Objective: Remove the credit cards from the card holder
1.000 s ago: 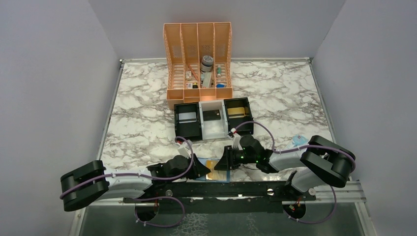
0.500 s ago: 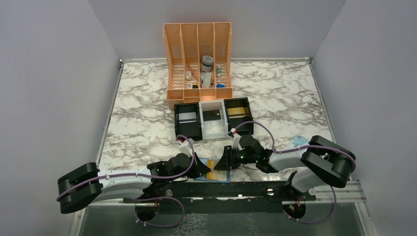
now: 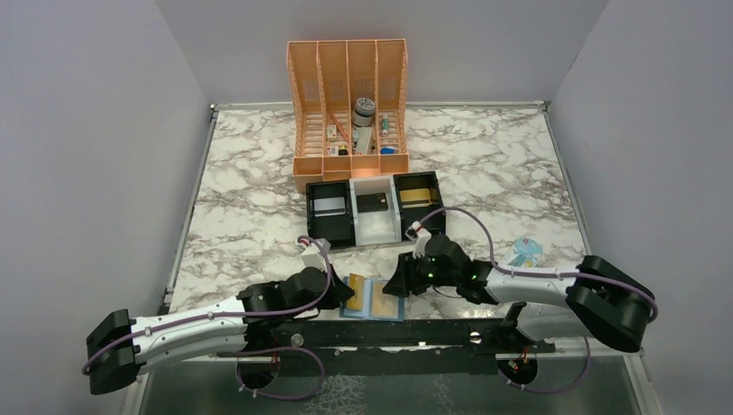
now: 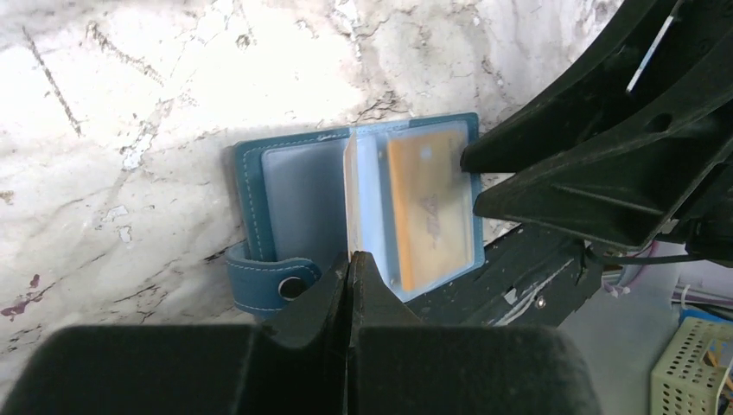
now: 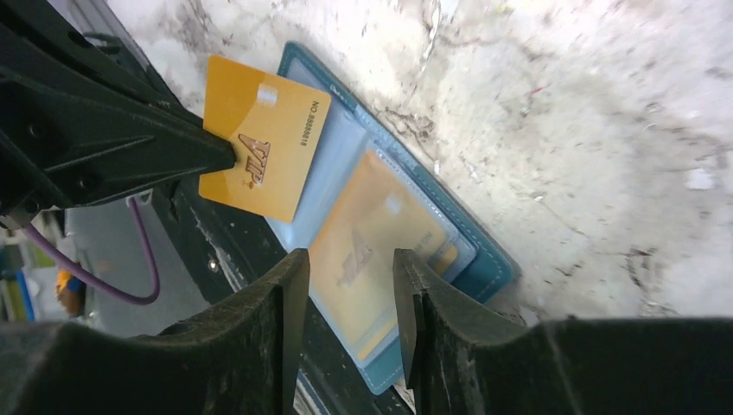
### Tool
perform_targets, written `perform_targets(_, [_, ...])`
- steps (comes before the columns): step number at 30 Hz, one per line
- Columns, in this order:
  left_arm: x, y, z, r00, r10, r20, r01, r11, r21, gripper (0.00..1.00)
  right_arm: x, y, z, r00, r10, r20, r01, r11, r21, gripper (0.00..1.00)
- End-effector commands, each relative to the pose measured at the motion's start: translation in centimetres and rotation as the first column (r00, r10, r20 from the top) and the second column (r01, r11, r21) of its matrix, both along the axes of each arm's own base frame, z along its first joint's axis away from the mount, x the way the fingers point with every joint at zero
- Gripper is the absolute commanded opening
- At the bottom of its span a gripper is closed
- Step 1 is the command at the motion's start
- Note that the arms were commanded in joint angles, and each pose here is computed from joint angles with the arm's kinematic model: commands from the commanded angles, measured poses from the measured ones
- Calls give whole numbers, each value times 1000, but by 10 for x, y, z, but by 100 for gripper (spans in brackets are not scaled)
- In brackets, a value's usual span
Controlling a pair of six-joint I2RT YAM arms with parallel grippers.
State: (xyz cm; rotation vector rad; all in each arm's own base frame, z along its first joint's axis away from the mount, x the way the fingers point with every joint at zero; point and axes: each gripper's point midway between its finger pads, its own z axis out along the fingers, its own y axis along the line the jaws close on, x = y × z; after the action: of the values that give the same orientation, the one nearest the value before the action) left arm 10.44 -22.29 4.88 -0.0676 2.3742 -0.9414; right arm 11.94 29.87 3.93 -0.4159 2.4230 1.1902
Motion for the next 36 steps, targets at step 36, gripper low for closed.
perform_targets(36, [12, -57, 105, 973, -118, 196, 206, 825, -526, 0, 16, -37, 104, 995, -39, 87, -12, 855, 518, 71])
